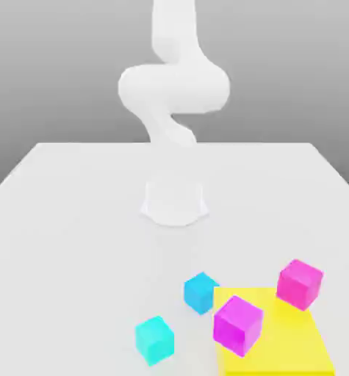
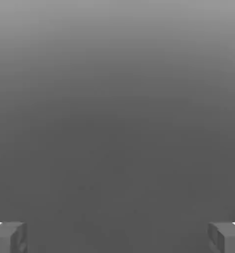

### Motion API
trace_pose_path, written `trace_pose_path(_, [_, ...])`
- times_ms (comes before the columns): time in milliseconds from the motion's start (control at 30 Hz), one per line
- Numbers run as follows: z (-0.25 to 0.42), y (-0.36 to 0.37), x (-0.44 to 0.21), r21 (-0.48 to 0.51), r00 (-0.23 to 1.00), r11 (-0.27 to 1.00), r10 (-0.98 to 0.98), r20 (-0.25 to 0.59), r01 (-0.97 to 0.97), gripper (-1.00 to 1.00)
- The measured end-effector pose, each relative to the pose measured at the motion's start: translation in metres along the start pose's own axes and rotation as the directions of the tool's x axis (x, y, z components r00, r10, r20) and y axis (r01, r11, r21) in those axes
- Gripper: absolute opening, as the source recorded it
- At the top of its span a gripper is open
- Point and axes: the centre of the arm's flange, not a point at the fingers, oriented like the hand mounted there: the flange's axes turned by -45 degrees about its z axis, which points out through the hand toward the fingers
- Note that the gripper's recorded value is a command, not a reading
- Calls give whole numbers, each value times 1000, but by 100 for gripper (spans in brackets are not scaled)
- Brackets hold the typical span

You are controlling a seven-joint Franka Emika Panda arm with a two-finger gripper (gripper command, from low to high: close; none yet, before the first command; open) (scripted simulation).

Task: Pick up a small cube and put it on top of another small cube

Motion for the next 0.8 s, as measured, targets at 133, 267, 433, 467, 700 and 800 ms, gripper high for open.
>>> trace_pose_path(133, [87, 7, -14, 53, 990, 996, -81, 118, 75, 0])
trace_pose_path(267, [167, 11, -42, 106, 961, 984, -163, 222, 142, 0])
trace_pose_path(433, [255, 13, -94, 172, 902, 961, -265, 342, 217, 0])
trace_pose_path(467, [271, 14, -106, 185, 886, 955, -285, 365, 231, 0])
trace_pose_path(700, [362, 21, -207, 276, 750, 905, -423, 508, 324, 0])
trace_pose_path(800, [389, 28, -255, 315, 676, 878, -479, 560, 361, 0])
